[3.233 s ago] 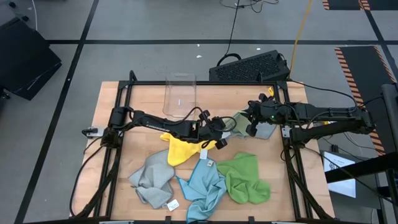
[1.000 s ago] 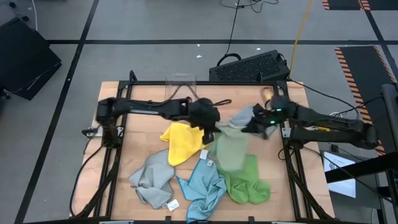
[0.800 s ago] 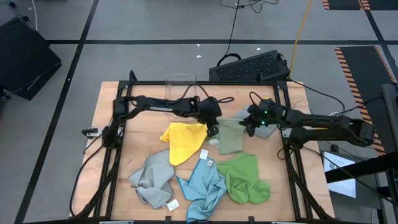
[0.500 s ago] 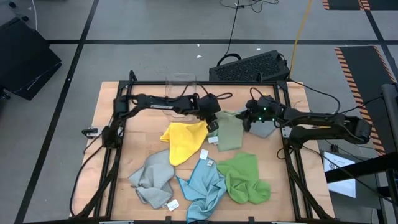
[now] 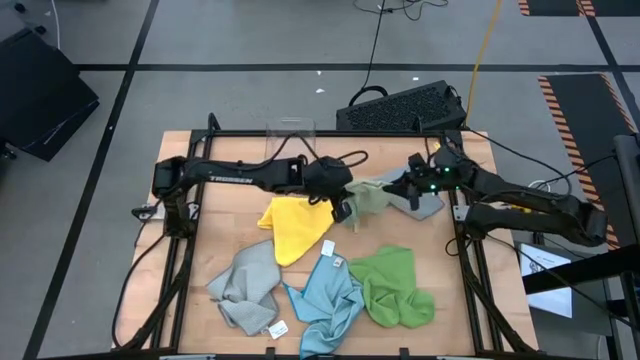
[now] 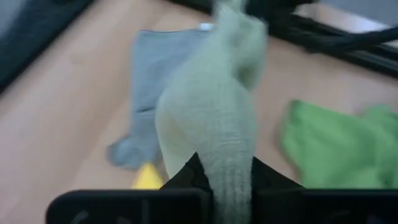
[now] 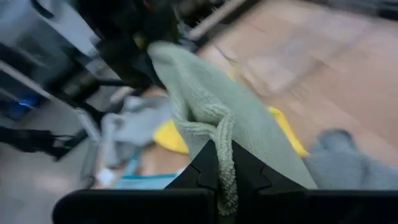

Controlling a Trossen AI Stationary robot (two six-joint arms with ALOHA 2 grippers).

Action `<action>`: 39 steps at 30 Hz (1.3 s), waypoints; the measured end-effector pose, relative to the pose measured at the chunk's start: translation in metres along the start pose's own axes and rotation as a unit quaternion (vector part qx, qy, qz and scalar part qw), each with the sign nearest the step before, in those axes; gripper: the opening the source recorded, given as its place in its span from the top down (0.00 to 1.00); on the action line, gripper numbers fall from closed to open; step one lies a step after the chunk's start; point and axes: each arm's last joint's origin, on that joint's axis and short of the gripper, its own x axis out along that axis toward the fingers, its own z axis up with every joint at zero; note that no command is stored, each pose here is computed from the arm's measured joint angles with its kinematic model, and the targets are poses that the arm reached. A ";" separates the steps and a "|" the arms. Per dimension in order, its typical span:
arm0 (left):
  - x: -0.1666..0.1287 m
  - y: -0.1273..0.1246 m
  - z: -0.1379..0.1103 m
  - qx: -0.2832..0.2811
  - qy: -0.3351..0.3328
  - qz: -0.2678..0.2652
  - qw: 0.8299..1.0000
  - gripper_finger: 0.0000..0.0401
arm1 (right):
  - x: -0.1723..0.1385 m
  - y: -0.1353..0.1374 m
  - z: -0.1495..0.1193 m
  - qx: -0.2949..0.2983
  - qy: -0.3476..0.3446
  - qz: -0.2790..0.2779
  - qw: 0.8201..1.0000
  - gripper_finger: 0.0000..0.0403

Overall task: Fold microfiber towels
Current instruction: Fold the light green microfiber cloth

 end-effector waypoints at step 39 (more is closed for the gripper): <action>0.052 -0.030 -0.050 0.004 0.117 -0.145 0.983 0.98 | 0.015 -0.046 -0.075 0.180 0.143 0.083 0.970 0.99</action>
